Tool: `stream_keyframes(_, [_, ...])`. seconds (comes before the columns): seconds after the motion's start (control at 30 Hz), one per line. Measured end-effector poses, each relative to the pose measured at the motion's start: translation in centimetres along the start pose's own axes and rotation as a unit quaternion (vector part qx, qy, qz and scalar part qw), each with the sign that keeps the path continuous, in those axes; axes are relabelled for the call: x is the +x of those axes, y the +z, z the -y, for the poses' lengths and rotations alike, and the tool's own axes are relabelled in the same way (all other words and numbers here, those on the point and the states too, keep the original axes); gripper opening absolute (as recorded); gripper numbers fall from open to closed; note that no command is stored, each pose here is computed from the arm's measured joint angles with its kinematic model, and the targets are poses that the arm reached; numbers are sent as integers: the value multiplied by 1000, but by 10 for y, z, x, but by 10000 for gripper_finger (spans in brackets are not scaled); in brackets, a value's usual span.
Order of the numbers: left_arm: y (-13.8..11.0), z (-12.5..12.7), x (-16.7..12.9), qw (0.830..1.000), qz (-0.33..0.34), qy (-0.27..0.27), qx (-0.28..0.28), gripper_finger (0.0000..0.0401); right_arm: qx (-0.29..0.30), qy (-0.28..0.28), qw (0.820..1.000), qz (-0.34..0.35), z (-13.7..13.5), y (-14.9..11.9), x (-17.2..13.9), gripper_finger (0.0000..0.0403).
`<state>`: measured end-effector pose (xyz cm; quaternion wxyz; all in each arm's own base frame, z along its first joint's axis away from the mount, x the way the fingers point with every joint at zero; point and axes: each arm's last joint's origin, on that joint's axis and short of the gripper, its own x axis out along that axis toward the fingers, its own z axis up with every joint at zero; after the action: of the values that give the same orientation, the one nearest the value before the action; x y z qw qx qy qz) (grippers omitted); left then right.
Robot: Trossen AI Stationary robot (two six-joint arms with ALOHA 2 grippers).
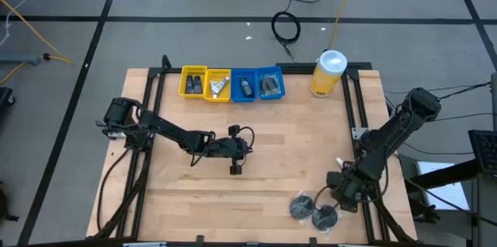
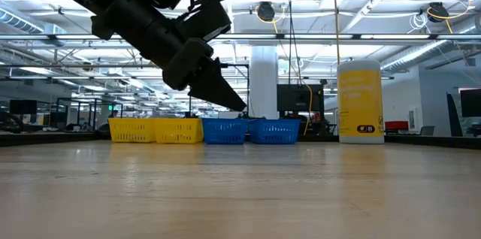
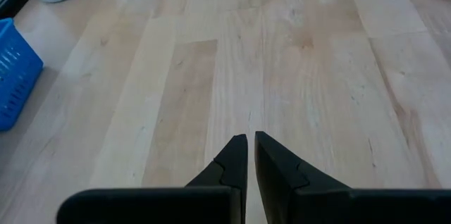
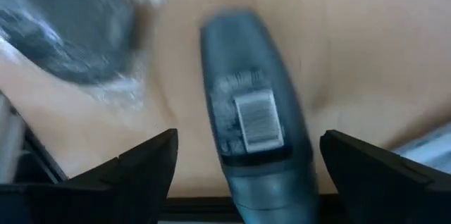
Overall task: Pick & Place Travel size toiletries
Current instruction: Put the black roll-on deodorant into the left blue bin
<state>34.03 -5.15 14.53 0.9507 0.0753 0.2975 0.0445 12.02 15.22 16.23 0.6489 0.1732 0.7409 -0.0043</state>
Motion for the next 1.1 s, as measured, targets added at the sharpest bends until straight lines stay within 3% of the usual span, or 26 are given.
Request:
stream_keyframes(0.37, [0,0,0,1000,1,0,1,31,-13,-36,999,-17,17,-14,28,330])
stream_keyframes(0.5, [0,0,0,1000,1,0,-1,31,-1,-31,999,-6,17,-11,28,293])
stream_keyframes(0.7, [0,2,-1,1000,2,-2,4,31,83,-25,996,18,23,4,25,211])
stream_keyframes(0.8, [4,7,-6,1000,9,2,25,31,109,-14,993,31,26,14,22,208])
stream_keyframes(1.0, [18,15,-28,997,31,39,54,31,48,78,984,150,14,44,11,227])
stream_keyframes(1.1, [24,18,-40,996,39,48,65,31,5,135,960,244,5,64,1,238])
